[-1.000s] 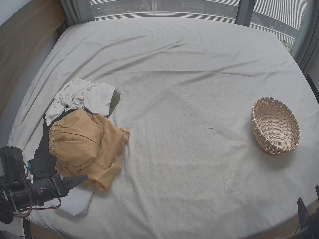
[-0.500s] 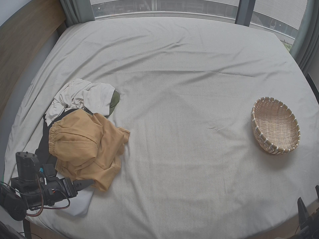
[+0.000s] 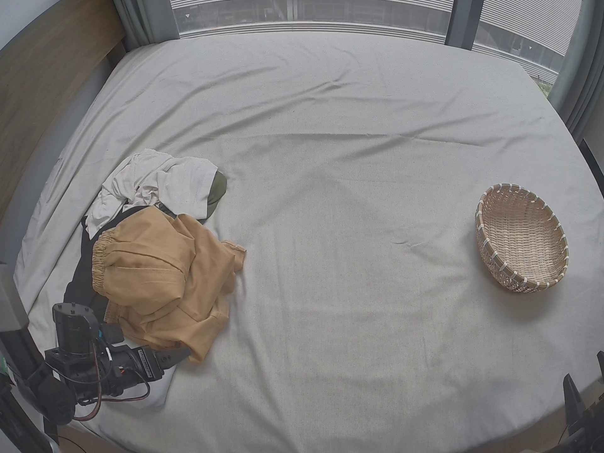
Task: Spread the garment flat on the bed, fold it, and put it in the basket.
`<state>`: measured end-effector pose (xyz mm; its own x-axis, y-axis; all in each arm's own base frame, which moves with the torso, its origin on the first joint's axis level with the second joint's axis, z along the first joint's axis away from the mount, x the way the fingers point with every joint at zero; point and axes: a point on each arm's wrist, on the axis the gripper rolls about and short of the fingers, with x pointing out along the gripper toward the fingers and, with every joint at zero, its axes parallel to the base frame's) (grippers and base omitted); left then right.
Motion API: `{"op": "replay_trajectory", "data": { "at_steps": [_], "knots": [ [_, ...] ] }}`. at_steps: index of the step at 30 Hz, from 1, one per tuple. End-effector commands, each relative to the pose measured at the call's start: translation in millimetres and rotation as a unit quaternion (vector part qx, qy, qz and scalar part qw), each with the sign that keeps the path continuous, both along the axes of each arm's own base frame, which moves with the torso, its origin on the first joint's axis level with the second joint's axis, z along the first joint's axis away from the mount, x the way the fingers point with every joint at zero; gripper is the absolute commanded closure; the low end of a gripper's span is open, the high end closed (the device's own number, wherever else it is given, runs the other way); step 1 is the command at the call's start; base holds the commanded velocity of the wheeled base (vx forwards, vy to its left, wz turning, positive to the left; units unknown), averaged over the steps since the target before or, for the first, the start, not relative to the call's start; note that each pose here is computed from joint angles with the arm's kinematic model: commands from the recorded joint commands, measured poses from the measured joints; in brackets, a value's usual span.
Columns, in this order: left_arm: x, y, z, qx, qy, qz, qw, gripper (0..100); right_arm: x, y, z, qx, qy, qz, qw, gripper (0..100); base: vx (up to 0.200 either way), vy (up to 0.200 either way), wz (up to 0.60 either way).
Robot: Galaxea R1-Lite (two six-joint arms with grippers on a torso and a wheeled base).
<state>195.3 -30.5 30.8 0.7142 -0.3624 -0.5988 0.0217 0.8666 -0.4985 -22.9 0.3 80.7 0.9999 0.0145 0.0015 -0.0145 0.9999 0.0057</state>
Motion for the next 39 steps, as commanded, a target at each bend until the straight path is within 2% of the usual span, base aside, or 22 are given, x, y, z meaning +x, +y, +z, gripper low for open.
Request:
{"op": "replay_trajectory", "data": {
  "at_steps": [1,5,14,18,29,36,37,39],
  "knots": [
    [-1.2,-2.1,-22.7,0.009,0.046,-0.001,0.9989,0,0.7,0.0,-4.6,0.0,0.005,0.0,1.0,0,0.0,0.0,0.0],
    [2.2,-3.7,-31.2,0.016,0.052,0.002,0.9985,0,0.5,0.0,-4.7,0.0,0.004,0.0,1.0,0,0.0,0.0,0.0],
    [18.3,-3.6,-46.0,0.02,0.01,0.019,0.9996,0,0.5,0.0,-4.7,0.0,0.004,0.0,1.0,0,0.0,0.0,0.0],
    [20.4,-5.3,-44.2,0.015,0.004,0.019,0.9997,0,0.5,0.0,-4.7,0.0,0.004,0.0,1.0,0,0.0,0.0,0.0],
    [40.7,-9.3,-32.8,0.004,-0.053,0.018,0.9984,0,0.5,0.0,-4.7,0.0,0.004,0.0,1.0,0,0.0,0.0,0.0],
    [46.6,-10.2,-32.0,0.003,-0.064,0.019,0.9978,0,0.5,0.0,-4.7,0.0,0.004,0.0,1.0,0,0.0,0.0,0.0],
    [47.7,-9.9,-32.1,0.003,-0.065,0.019,0.9977,100,0.5,0.0,-4.7,0.0,0.004,0.0,1.0,0,0.0,0.0,0.0],
    [48.5,-10.1,-32.3,0.002,-0.066,0.02,0.9976,100,0.7,0.0,-4.6,0.0,0.005,0.0,1.0,0,0.0,0.0,0.0]
  ]
}}
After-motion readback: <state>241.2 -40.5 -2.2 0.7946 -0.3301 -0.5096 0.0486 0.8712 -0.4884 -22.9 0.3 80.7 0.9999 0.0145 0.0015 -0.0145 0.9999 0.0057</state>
